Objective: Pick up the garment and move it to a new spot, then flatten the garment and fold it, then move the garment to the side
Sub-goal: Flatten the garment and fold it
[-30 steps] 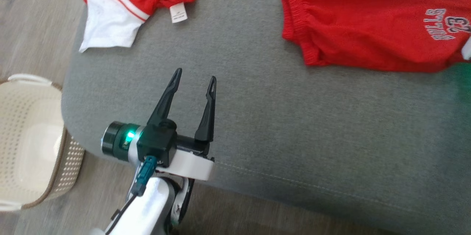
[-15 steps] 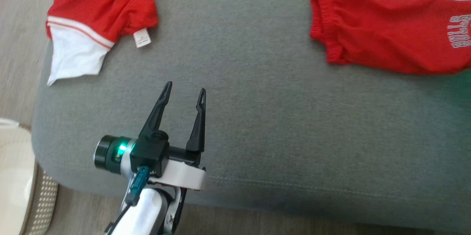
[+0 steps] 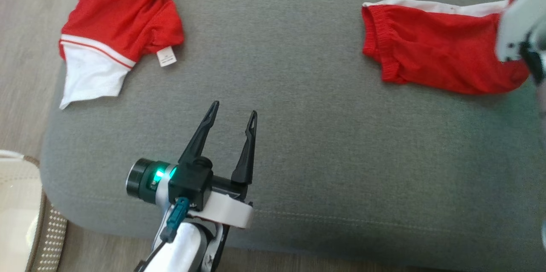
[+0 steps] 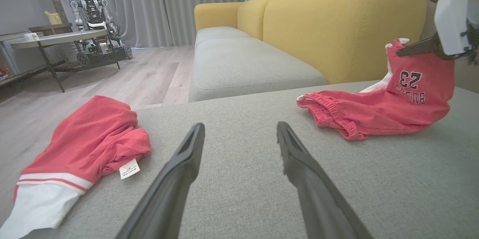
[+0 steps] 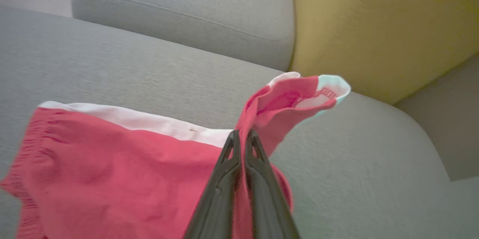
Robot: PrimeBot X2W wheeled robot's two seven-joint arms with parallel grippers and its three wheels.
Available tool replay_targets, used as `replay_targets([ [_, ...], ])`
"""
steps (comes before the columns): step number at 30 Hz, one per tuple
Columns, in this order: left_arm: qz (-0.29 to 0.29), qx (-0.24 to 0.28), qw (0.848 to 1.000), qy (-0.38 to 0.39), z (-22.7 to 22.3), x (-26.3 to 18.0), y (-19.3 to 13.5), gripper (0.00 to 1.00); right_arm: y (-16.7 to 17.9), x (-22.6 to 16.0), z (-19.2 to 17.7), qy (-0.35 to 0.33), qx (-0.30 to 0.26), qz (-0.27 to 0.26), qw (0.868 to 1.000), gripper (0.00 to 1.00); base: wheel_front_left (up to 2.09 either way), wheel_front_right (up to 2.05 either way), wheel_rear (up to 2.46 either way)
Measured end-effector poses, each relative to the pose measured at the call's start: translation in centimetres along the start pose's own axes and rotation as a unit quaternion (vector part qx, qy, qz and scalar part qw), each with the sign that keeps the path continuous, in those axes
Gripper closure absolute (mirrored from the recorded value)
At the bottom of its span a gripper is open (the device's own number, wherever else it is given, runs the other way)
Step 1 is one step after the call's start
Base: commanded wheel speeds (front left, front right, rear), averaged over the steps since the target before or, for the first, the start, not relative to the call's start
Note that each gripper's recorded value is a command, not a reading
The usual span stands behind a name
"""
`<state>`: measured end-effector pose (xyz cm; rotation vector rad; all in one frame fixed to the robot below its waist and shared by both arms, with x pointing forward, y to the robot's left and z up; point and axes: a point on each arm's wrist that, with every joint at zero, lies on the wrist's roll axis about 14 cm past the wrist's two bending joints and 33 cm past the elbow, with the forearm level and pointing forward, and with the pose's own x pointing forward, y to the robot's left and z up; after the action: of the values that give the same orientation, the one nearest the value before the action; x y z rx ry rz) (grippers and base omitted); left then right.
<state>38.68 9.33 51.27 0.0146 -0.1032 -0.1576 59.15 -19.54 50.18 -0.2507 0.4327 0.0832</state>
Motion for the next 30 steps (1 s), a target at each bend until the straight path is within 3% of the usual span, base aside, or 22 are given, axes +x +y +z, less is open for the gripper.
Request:
replay_targets([
  [4,0.007,0.001,1.0,-0.001,0.2,-0.3,0.3,0.0,3.1,0.4,1.4,-0.01,-0.006,0.033,0.999,1.0,0.0,0.0,0.0],
  [8,0.023,0.006,1.0,-0.003,0.5,-0.8,1.2,0.0,8.5,0.3,3.0,-0.02,-0.02,0.089,0.996,1.0,0.0,0.0,0.0],
  [15,0.04,0.006,0.999,-0.005,0.8,-1.3,1.9,0.0,13.5,-0.2,2.7,-0.006,-0.025,0.143,0.989,1.0,0.0,0.0,0.0],
  [16,0.04,0.006,0.999,-0.004,0.7,-1.3,1.9,0.0,13.9,-0.2,2.6,-0.004,-0.02,0.148,0.989,0.62,0.0,0.0,0.0],
  [17,0.041,0.006,0.999,-0.003,0.7,-1.3,2.0,0.0,14.2,-0.2,2.5,-0.002,-0.016,0.152,0.988,0.06,0.0,0.0,0.0],
  [18,0.042,0.006,0.999,-0.003,0.7,-1.3,2.0,0.0,14.5,-0.2,2.4,-0.003,-0.008,0.156,0.988,0.0,0.0,0.0,0.0],
  [24,0.038,0.004,0.999,-0.004,0.7,-1.1,1.8,0.0,14.5,-0.9,4.4,-0.062,0.054,0.162,0.983,0.0,0.0,0.0,0.0],
  [30,0.036,-0.002,0.999,-0.001,0.4,-1.2,1.4,0.0,10.5,-2.6,5.6,-0.14,0.079,0.126,0.979,0.0,0.0,0.0,0.0],
])
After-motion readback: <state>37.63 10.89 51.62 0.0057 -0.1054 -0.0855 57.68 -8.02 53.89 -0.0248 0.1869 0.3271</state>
